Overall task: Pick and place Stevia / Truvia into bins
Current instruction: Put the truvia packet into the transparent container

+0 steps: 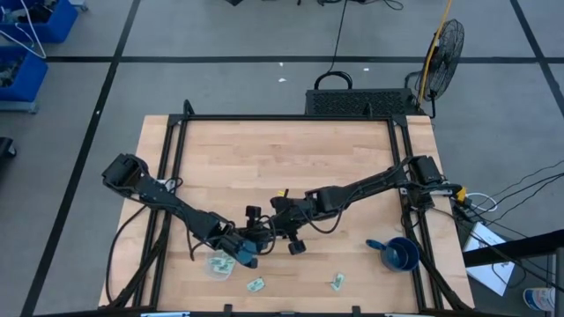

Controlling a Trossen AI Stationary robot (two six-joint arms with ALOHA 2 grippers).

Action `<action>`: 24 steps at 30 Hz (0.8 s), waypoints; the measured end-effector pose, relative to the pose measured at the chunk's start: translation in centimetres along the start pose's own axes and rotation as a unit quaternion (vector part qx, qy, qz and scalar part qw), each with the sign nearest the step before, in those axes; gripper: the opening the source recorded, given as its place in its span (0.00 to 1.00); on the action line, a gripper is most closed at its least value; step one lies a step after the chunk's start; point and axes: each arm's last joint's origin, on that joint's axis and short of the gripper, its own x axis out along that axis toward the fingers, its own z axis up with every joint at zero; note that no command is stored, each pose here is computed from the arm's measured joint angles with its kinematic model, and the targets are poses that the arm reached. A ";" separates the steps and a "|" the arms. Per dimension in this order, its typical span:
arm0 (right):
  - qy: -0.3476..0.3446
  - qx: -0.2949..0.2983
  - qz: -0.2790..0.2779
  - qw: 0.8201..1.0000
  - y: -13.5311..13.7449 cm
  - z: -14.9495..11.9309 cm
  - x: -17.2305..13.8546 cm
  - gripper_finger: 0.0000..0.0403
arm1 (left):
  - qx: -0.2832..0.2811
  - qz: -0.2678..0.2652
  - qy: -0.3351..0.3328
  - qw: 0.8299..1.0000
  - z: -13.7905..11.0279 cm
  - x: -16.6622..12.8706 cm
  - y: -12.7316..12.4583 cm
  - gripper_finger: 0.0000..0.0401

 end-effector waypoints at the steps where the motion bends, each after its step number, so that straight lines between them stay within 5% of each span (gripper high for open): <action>1: -0.001 0.000 0.000 1.000 0.0 0.0 0.0 0.02 | 0.000 0.000 0.000 1.000 0.0 0.0 0.0 0.28; 13: -0.002 -0.009 0.002 1.000 0.0 0.0 0.0 0.11 | 0.001 0.000 0.003 1.000 -0.1 0.0 0.0 0.05; 24: 0.056 -0.006 -0.027 0.998 0.1 -1.0 -0.1 0.32 | 0.011 -0.022 0.052 0.998 -1.0 -1.2 -0.3 0.07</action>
